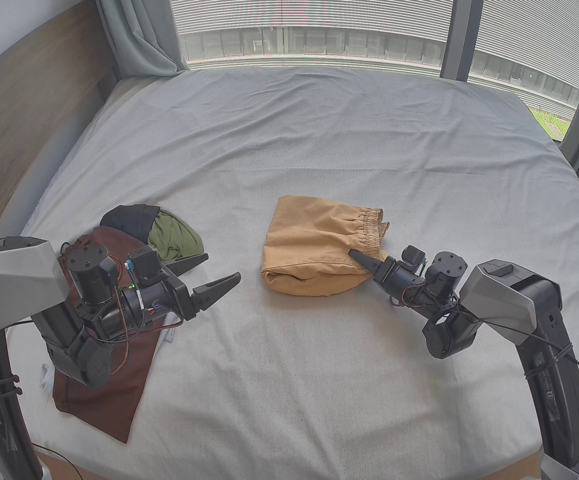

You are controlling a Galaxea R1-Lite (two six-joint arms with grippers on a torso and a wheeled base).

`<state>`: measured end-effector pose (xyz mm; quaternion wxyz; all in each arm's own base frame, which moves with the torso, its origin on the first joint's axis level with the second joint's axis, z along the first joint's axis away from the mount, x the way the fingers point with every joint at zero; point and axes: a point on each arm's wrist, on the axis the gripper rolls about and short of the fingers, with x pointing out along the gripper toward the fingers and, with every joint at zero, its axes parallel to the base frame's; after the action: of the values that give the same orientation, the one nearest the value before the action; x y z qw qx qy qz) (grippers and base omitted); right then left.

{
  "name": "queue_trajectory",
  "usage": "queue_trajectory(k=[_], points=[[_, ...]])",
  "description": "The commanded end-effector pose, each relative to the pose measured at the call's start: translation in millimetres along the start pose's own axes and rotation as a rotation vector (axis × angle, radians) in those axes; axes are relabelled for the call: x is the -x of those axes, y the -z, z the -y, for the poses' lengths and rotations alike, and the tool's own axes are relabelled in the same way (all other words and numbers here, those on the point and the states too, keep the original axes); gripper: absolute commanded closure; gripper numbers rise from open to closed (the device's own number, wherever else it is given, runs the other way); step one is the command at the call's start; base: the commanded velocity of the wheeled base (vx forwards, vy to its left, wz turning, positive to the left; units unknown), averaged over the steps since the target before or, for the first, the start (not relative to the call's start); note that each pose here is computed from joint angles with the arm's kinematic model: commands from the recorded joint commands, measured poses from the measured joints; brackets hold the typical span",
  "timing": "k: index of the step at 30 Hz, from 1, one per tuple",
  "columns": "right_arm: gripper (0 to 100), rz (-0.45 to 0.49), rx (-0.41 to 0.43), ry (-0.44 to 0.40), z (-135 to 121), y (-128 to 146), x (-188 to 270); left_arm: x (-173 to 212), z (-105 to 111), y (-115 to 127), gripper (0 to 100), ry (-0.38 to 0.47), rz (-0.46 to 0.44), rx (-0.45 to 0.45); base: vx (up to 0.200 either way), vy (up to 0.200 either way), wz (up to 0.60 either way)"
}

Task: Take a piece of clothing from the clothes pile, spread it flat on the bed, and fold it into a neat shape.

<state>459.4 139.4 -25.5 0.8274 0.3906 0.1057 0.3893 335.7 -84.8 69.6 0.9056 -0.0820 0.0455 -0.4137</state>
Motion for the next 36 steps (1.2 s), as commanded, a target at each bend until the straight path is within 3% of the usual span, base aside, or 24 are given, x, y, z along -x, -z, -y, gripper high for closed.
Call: queue_trajectory(k=[1,14,19,26,29,36], points=[[0,-0.001,-0.001,0.004,1,1,1,0,0,0,0,0.001,0.000,0.000,0.000,0.000,0.00],[0,-0.133,0.030,0.133,4,33,38,0,-1,-1,0,-0.001,0.005,-0.002,0.000,0.000,0.00],[0,-0.217,0.097,0.162,-17,44,59,0,-1,-3,0,-0.001,0.009,-0.005,0.000,0.000,0.00],[0,-0.280,0.107,0.108,-64,39,72,0,-1,-4,0,-0.002,0.013,-0.006,0.000,0.000,0.00],[0,-0.283,0.133,0.016,-94,20,75,0,0,-4,0,0.000,0.012,-0.007,0.000,0.000,0.00],[0,-0.197,0.145,-0.100,-121,-18,56,0,-1,-5,0,-0.001,0.015,-0.008,0.000,0.000,0.00]])
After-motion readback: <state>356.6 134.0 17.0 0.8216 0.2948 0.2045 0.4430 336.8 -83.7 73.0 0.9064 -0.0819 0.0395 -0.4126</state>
